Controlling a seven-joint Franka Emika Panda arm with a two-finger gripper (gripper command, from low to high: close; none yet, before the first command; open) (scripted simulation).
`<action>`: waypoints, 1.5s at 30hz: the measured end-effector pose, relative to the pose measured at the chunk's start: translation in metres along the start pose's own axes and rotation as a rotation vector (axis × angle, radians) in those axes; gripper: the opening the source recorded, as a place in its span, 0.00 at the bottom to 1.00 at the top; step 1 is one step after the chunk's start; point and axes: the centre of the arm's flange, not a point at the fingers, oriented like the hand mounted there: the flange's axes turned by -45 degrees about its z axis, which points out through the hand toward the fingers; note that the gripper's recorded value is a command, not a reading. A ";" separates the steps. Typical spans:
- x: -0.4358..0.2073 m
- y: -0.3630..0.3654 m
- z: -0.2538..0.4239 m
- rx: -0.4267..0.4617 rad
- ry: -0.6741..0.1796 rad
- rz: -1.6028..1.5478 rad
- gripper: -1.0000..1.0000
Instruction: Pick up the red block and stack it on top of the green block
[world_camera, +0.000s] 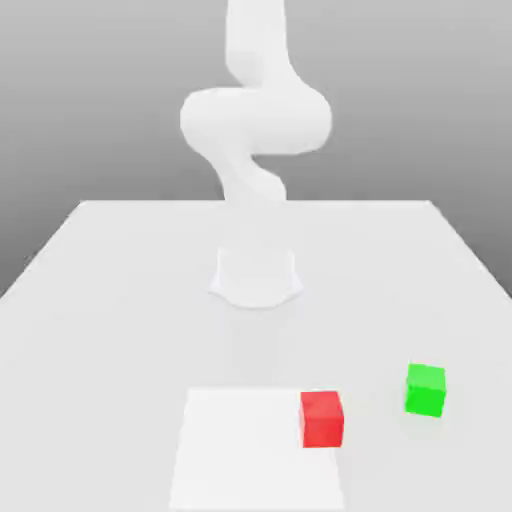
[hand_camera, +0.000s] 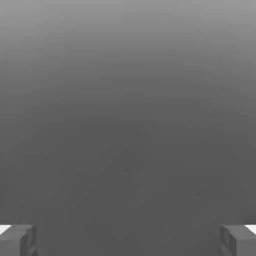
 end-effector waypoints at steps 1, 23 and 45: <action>-0.005 -0.003 0.028 0.012 -0.041 0.002 0.50; -0.307 -0.062 0.368 -0.021 -0.712 -0.047 0.50; -0.298 -0.112 0.333 0.097 -0.716 -0.333 0.00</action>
